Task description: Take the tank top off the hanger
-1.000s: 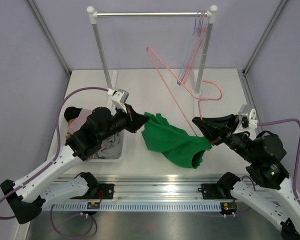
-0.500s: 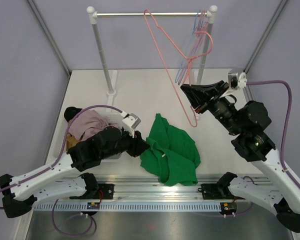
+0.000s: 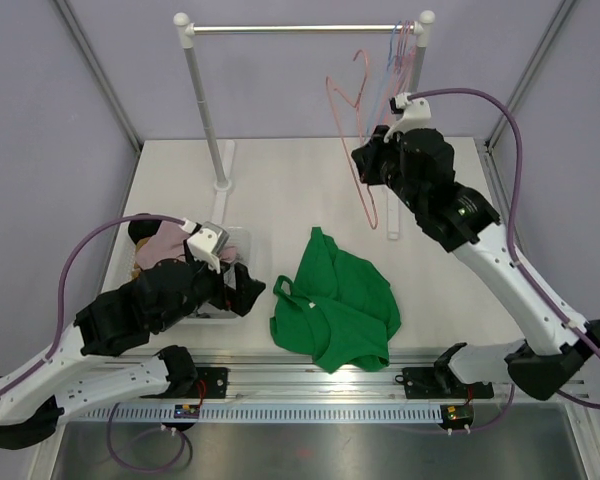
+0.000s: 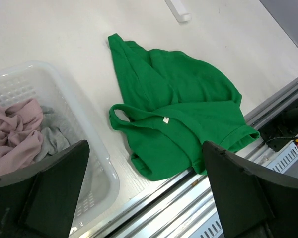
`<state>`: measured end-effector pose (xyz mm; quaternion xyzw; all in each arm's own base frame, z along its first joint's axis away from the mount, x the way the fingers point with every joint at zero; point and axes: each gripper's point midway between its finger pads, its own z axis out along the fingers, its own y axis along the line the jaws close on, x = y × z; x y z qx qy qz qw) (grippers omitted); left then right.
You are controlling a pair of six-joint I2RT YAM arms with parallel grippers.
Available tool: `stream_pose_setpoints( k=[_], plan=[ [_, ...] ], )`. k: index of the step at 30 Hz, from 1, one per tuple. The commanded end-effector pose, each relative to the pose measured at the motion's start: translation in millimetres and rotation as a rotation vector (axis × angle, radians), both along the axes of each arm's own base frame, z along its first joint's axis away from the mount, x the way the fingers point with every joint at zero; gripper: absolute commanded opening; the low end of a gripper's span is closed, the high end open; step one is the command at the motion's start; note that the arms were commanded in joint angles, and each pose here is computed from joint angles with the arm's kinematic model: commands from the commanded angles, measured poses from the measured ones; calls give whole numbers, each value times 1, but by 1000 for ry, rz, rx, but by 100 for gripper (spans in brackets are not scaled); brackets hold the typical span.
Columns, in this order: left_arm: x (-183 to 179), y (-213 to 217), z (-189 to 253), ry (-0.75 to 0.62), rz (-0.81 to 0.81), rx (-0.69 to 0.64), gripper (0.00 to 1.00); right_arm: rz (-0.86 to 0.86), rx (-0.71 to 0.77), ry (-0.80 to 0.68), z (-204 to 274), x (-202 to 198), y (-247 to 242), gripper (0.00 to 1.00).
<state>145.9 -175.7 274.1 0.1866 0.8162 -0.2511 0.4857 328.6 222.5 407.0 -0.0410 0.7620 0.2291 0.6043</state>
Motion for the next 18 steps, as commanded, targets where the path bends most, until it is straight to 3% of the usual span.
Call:
stream_pose_setpoints(
  k=[1, 11, 18],
  plan=[
    [2, 9, -7, -37, 11, 27, 99, -97, 28, -62, 36, 33, -21, 0],
    [-1, 18, -13, -49, 26, 6, 99, -166, 15, -24, 37, 135, -29, 0],
    [0, 17, -15, -42, 27, 13, 99, -256, 2, -2, 23, 164, -36, 0]
  ],
)
